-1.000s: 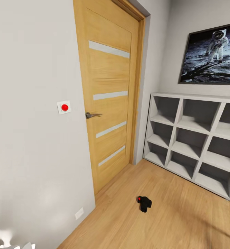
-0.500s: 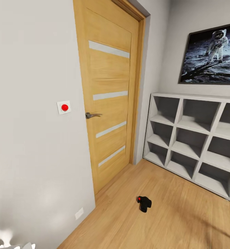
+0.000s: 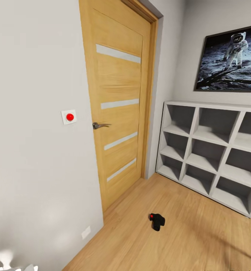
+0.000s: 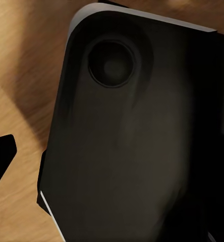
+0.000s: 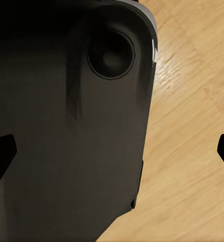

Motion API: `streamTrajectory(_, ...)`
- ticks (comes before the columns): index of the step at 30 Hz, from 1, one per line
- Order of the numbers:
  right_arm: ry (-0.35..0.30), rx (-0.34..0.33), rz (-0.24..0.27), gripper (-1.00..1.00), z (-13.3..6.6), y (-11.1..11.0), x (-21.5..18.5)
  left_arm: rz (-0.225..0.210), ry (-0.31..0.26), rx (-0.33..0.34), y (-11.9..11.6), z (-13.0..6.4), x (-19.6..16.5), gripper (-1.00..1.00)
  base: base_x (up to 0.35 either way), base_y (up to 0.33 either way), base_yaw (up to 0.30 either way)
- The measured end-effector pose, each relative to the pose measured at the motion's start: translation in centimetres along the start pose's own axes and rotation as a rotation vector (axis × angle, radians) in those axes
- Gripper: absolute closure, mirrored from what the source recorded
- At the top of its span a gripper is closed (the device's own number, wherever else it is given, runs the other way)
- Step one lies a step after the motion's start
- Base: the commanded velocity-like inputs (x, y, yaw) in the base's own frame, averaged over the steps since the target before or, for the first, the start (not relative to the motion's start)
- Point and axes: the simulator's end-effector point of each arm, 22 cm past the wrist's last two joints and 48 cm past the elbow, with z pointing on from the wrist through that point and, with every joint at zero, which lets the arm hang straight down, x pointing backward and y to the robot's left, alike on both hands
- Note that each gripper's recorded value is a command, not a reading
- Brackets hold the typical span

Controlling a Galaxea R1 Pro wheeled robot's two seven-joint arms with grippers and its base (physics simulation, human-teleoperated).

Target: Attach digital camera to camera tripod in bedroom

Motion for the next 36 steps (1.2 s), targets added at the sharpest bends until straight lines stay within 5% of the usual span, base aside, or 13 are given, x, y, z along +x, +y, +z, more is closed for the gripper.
streamTrajectory(12,0.000,0.001,0.003,-1.00,0.00,-0.05,0.01,0.000,-0.001,-0.002,0.18,0.00,-0.09,-1.00,0.000,0.000,-0.190)
streamTrajectory(36,0.000,0.002,-0.003,-1.00,-0.01,-0.19,0.03,-0.003,0.000,-0.003,0.14,-0.01,0.00,-1.00,0.075,0.000,-0.012)
